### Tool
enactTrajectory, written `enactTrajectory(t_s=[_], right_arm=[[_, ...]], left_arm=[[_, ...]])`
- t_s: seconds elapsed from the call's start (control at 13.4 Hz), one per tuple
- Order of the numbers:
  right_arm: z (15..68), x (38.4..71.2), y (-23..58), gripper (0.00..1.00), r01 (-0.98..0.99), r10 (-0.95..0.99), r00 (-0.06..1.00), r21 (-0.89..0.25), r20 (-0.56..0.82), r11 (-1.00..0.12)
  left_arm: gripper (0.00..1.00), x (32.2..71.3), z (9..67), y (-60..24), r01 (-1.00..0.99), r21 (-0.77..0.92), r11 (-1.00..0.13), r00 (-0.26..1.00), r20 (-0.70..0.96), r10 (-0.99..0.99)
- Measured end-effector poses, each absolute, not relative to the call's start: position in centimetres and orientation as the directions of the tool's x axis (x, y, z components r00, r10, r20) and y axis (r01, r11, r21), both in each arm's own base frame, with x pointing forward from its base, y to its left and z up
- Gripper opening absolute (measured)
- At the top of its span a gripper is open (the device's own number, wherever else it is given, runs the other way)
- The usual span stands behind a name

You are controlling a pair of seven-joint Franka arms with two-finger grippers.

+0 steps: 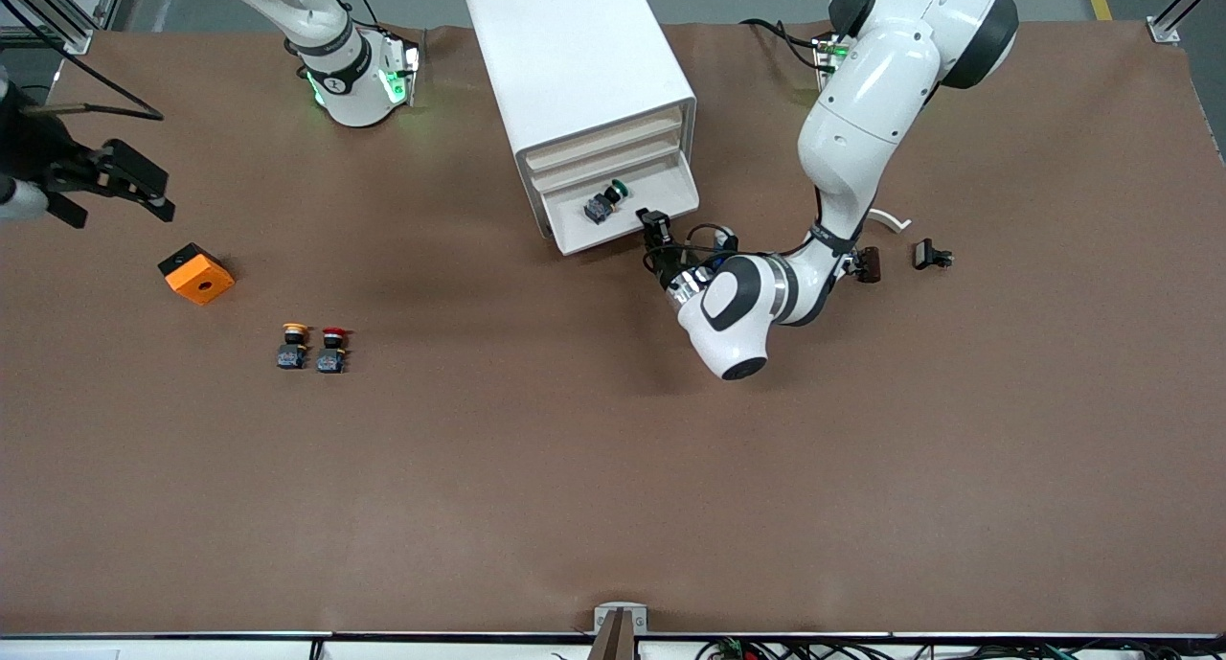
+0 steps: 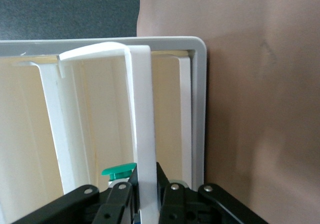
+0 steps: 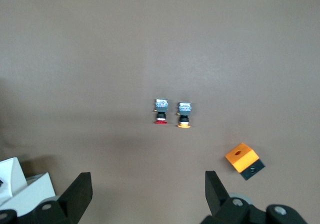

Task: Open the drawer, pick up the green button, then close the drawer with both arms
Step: 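Reach the right gripper into the open drawer toward the green button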

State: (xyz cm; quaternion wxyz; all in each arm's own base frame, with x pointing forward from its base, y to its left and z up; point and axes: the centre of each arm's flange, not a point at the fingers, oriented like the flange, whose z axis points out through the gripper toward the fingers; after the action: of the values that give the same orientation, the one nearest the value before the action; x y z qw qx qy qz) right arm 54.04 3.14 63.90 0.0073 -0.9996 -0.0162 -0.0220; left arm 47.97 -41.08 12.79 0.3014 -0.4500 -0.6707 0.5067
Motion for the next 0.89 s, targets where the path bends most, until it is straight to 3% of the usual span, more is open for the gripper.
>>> enactTrajectory(t_s=[0.67,0.82,0.89], right_arm=[[59.0,56.2,15.9,1.0,-0.195,-0.189,0.98,0.092,0.064,-0.977],[57.5,55.7,19.4,1.0,-0.232,-0.228,0.972,0.101,0.052,-0.967],[56.7,55.4,21.2,1.0,-0.26,-0.256,0.965,0.105,0.047,-0.96]], left_arm=[[0.11,52.4,13.7,-38.3,0.371,-0.924,0.09,-0.489,-0.112,0.865],[0.24,54.0,13.8,-37.7,0.428,-0.898,0.099,-0.514,-0.152,0.844],[0.36,54.6,13.9,-37.6,0.45,-0.887,0.105,-0.52,-0.164,0.838]])
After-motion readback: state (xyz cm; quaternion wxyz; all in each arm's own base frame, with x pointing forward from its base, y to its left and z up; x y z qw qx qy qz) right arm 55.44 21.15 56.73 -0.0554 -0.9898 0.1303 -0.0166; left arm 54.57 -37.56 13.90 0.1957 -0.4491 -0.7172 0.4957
